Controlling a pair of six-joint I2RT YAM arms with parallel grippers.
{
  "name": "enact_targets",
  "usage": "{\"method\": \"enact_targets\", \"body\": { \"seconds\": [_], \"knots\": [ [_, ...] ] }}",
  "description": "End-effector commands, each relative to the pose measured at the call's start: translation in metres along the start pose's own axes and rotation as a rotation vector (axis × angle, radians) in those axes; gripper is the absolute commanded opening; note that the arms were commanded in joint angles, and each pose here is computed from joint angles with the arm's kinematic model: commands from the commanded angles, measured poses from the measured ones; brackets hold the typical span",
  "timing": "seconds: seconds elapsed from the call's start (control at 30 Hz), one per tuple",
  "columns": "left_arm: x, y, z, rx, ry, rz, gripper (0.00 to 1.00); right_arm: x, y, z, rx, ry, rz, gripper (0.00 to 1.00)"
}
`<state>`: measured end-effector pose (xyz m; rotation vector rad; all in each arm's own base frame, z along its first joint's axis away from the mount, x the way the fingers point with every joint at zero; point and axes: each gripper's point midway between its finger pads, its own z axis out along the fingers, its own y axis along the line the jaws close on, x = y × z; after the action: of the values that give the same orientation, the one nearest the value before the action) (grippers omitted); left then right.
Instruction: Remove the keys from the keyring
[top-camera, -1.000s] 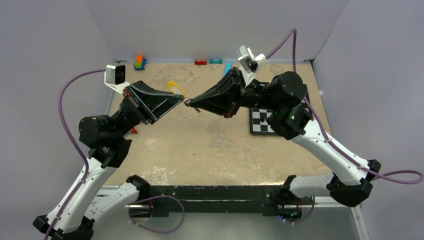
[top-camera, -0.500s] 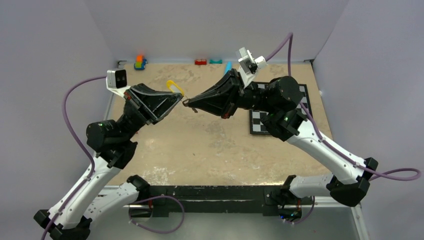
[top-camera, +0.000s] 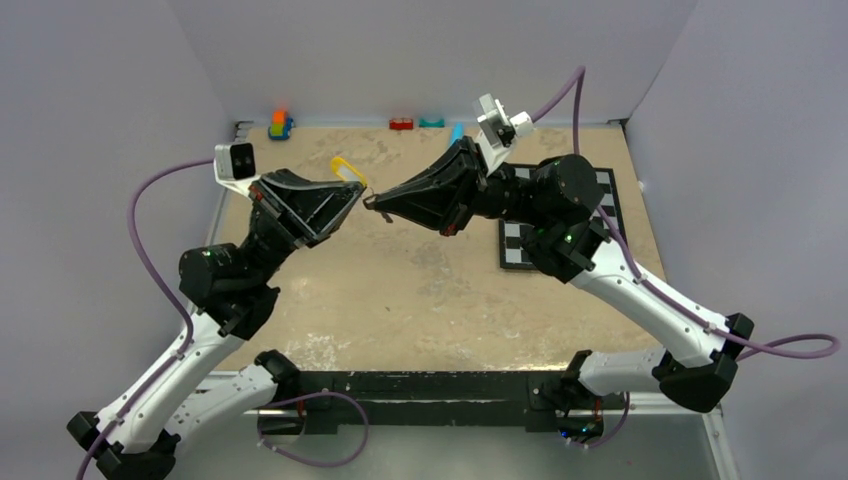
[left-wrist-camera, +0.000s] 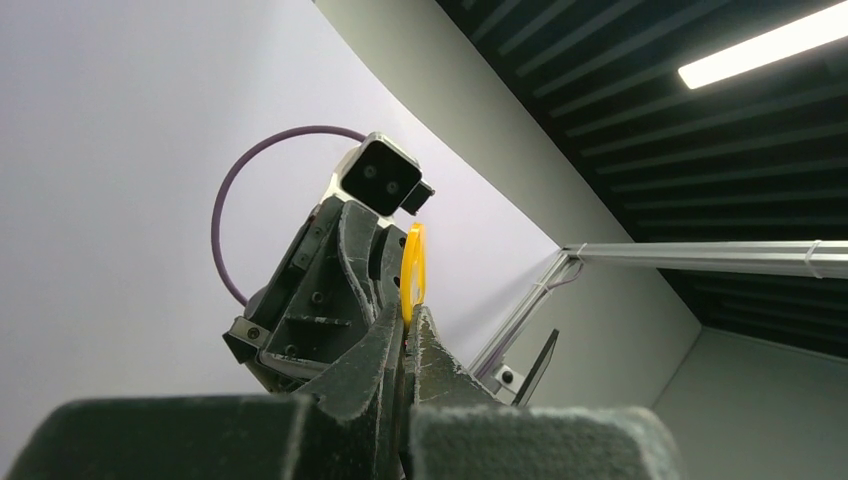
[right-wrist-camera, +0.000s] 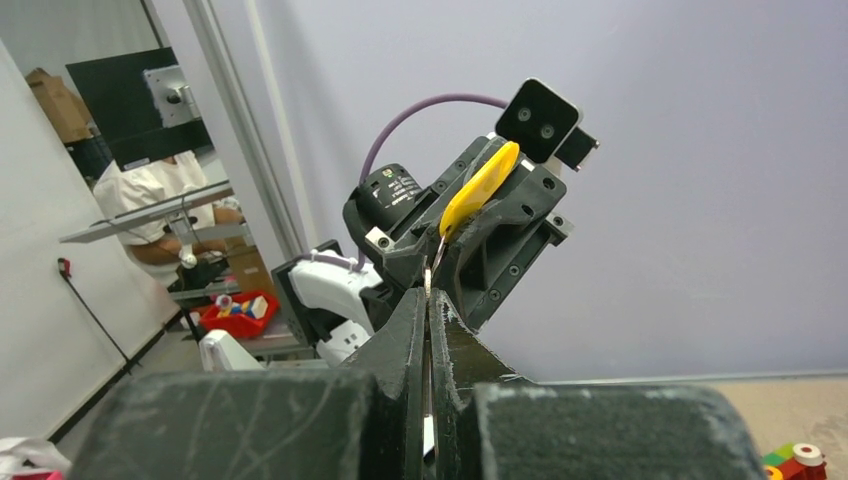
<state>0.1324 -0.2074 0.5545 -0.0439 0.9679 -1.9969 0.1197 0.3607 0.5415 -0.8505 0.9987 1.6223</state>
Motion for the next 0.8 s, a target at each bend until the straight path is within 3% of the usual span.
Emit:
{"method": "enact_targets", "body": {
  "seconds": [0.0, 0.37, 0.4, 0.57, 0.77],
  "knots": [
    [-0.024, -0.023, -0.002, 0.064, -0.134, 0.013, 0.00, 0.003, 0.006, 0.000, -0.027, -0.003, 0.005, 0.00],
    [-0.023, -0.027, 0.004, 0.083, -0.142, 0.021, 0.00, 0.009, 0.004, 0.000, -0.024, -0.015, 0.035, 0.00],
    [-0.022, -0.026, 0.004, 0.077, -0.137, 0.022, 0.00, 0.009, 0.002, 0.000, -0.013, -0.011, 0.034, 0.02],
    [-0.019, -0.023, 0.001, 0.053, -0.122, 0.044, 0.00, 0.002, -0.001, -0.003, 0.035, -0.010, 0.006, 0.31],
    [-0.017, -0.020, 0.001, 0.050, -0.113, 0.043, 0.00, -0.008, 0.001, -0.002, 0.042, -0.022, -0.015, 0.38]
  ]
}}
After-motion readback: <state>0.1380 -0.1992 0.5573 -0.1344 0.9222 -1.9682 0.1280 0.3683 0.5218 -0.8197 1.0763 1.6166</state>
